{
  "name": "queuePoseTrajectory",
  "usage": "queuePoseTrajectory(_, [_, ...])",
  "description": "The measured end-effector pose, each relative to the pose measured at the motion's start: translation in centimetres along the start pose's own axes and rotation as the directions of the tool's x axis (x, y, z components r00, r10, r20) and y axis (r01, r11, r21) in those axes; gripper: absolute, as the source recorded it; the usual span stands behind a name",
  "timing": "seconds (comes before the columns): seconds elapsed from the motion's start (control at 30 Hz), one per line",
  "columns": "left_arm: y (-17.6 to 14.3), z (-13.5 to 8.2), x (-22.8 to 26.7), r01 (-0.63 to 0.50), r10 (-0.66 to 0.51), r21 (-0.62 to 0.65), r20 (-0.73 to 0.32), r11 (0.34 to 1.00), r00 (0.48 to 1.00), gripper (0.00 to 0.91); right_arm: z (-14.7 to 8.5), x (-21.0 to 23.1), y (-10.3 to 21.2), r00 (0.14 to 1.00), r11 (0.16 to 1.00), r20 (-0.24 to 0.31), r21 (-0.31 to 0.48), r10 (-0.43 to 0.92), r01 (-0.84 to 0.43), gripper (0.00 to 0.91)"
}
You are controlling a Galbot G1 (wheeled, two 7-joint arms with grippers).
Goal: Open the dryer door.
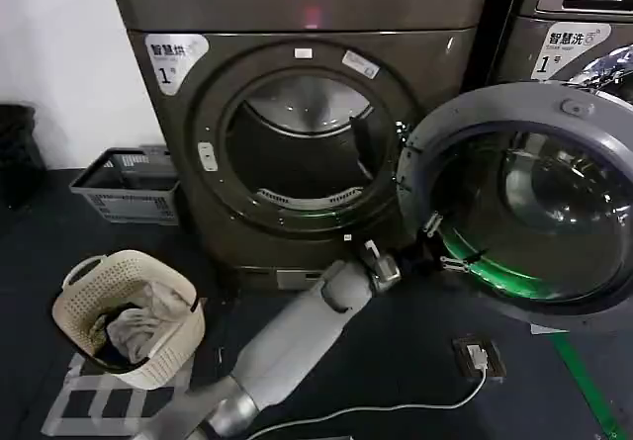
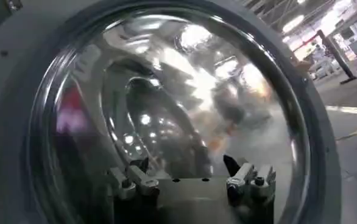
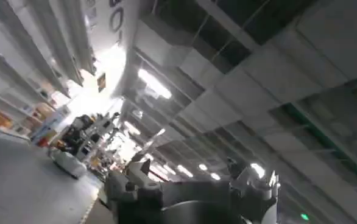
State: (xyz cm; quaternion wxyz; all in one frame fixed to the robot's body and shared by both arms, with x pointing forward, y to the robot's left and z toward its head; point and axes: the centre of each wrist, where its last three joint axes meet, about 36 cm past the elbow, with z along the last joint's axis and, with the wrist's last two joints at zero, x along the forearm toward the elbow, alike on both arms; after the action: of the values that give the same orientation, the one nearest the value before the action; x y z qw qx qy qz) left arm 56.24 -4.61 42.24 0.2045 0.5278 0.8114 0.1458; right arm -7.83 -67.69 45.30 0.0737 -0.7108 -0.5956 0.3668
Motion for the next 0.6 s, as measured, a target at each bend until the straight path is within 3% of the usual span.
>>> queuePoseTrajectory(0.13, [0.3, -0.4, 3.3, 0.065, -0.065, 0.002, -0.094, 0.998, 0.993, 0.907, 0.2, -0.6, 0.1, 1.0, 1.0, -0.024, -0.003, -0.001, 0.001, 0.907])
queuePoseTrajectory(0.3, [0.9, -1.6, 8.6, 0.211, -0.184, 0.082, -0.253, 0.974, 0.95, 0.907, 0.1, -1.4, 0.6, 0.999, 1.0, -0.044, -0.009, -0.001, 0.001, 0.907])
queuePoseTrajectory(0.6, [3.4, -5.3, 18.1, 0.458, -0.318, 0.171, -0.514, 0.872, 0.797, 0.907, -0.3, -1.9, 2.3, 0.999, 0.999, -0.032, -0.021, -0.041, 0.04, 0.907])
